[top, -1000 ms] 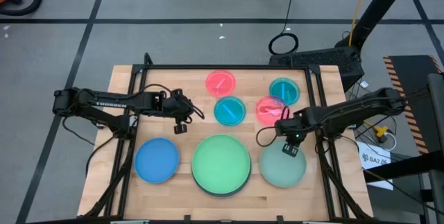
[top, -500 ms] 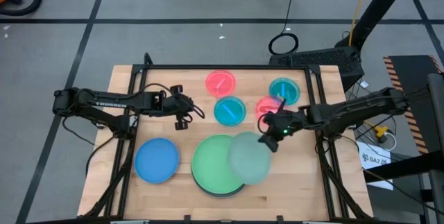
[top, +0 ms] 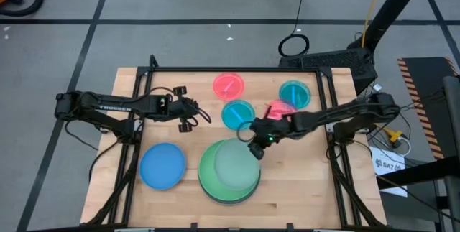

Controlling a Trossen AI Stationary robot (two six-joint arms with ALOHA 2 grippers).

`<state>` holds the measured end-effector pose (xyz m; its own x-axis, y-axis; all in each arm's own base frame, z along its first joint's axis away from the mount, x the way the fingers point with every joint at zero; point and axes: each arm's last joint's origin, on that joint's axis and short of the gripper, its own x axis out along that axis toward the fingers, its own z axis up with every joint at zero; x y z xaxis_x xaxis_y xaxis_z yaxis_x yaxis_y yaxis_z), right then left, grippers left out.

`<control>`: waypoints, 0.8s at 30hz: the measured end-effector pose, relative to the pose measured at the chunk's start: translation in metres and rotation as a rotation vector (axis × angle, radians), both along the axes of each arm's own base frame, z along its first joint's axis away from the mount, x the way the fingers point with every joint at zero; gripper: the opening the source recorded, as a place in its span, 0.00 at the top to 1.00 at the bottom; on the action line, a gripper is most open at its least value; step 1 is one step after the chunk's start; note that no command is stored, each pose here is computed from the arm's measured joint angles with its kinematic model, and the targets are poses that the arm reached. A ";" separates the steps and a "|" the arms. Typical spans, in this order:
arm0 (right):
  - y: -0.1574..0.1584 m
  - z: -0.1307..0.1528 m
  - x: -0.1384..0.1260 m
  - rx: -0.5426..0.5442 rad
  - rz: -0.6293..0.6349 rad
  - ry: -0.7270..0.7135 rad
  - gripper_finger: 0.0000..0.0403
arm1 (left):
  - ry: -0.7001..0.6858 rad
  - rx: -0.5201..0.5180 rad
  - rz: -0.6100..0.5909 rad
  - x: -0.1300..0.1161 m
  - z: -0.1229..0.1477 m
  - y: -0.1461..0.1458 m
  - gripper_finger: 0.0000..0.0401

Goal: Stack plastic plates
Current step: Stack the light blue plate on top of the light green plate

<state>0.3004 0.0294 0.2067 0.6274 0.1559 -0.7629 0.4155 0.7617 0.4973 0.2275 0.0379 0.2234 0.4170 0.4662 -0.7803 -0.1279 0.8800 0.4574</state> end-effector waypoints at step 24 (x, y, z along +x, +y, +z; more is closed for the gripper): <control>-0.003 -0.027 0.059 -0.028 0.094 0.233 0.98 | 0.011 -0.031 0.052 -0.002 0.010 -0.001 0.84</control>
<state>0.3590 0.0264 0.1794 0.4176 0.1821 -0.8902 0.4435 0.8143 0.3746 0.2259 0.0373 0.2333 0.3836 0.4629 -0.7991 -0.1692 0.8859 0.4320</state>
